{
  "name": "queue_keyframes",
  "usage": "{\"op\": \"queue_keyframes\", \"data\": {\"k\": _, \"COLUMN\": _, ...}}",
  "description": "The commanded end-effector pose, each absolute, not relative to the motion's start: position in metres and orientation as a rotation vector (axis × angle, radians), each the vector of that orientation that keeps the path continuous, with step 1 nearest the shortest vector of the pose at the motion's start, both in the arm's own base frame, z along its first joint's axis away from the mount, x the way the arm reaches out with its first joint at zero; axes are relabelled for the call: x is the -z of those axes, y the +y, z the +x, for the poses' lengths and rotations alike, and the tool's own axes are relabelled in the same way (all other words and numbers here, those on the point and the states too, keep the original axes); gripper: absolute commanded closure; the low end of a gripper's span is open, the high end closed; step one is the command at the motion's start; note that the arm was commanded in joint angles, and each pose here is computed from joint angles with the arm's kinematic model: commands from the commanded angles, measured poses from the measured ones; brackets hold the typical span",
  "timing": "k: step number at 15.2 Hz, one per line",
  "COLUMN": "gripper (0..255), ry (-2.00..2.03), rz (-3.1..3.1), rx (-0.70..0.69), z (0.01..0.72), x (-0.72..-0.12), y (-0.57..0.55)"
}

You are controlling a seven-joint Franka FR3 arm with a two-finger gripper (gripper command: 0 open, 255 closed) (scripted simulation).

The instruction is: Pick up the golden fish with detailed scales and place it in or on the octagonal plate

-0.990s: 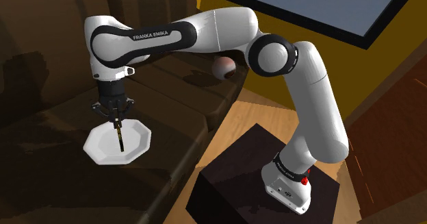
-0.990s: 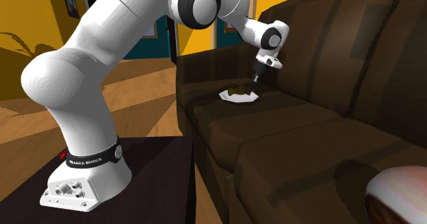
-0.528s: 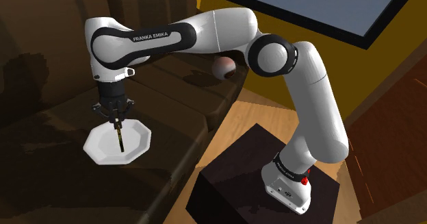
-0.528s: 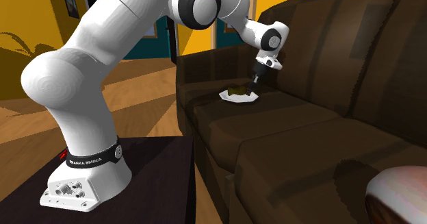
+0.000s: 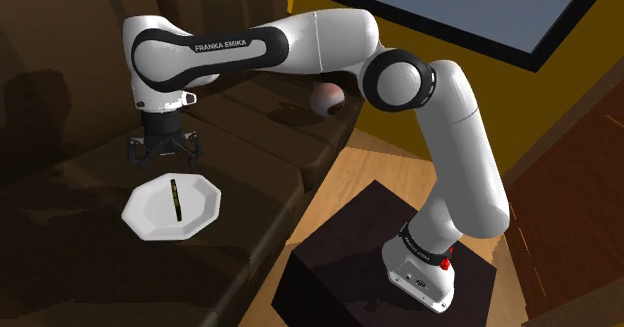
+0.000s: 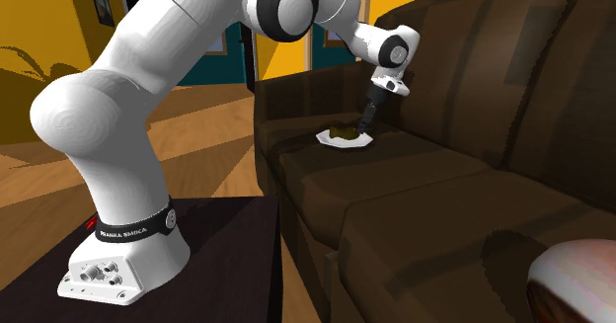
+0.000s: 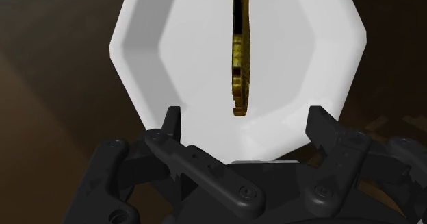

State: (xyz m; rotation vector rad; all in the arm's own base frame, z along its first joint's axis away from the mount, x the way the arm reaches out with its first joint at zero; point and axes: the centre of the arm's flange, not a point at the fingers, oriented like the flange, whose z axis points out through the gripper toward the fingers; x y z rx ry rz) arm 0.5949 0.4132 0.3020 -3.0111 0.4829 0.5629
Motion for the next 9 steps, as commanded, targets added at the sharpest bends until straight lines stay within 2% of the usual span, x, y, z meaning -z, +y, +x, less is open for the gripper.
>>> {"op": "queue_keyframes", "data": {"k": 1, "gripper": 0, "ry": 0.483, "rz": -3.012, "rx": -0.564, "z": 0.604, "x": -0.3233, "y": 0.4116}}
{"op": "queue_keyframes", "data": {"k": 9, "gripper": 0, "ry": 0.483, "rz": -3.012, "rx": -0.564, "z": 0.6076, "x": -0.3331, "y": 0.4106}}
